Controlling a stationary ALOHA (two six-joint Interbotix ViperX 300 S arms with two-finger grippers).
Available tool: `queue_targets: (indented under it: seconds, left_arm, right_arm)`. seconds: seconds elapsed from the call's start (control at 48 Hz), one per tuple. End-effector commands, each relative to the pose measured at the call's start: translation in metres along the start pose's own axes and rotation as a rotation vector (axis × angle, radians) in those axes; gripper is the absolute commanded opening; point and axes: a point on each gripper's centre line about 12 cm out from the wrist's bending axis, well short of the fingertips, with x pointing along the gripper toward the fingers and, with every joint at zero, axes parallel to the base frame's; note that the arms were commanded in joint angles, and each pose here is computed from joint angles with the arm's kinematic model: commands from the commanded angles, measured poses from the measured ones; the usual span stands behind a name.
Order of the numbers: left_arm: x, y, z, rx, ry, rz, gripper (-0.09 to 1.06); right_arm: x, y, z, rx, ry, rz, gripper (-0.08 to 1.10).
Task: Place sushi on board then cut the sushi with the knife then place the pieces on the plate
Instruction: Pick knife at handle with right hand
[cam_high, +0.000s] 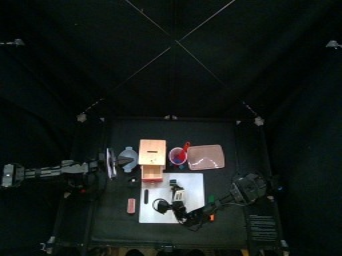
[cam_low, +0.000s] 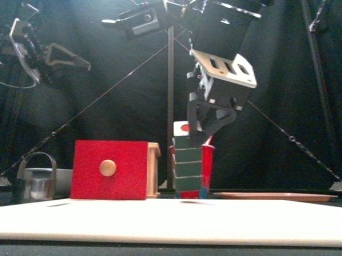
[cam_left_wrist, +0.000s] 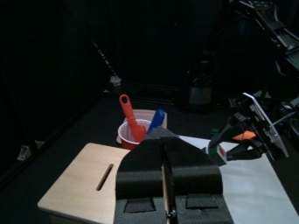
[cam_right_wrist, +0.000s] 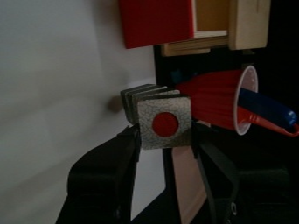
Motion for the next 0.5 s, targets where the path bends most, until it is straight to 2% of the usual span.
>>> queue_targets:
  seconds: [0.021, 0.146, 0.354, 0.5]
  left_arm:
    - [0.003, 0.001, 0.007, 0.000, -0.023, 0.003, 0.07]
    - [0.003, 0.001, 0.008, 0.000, -0.025, 0.003, 0.07]
    - [0.003, 0.001, 0.009, -0.003, -0.026, 0.003, 0.07]
    - [0.003, 0.001, 0.008, -0.003, -0.025, 0.003, 0.07]
  right_arm:
    - [-0.008, -0.009, 0.008, 0.046, -0.016, 0.017, 0.77]
    - [-0.010, -0.009, 0.012, 0.058, -0.020, 0.034, 0.80]
    - [-0.013, -0.003, 0.014, 0.086, 0.001, 0.092, 0.97]
    - [-0.016, 0.001, 0.016, 0.101, 0.014, 0.121, 1.02]
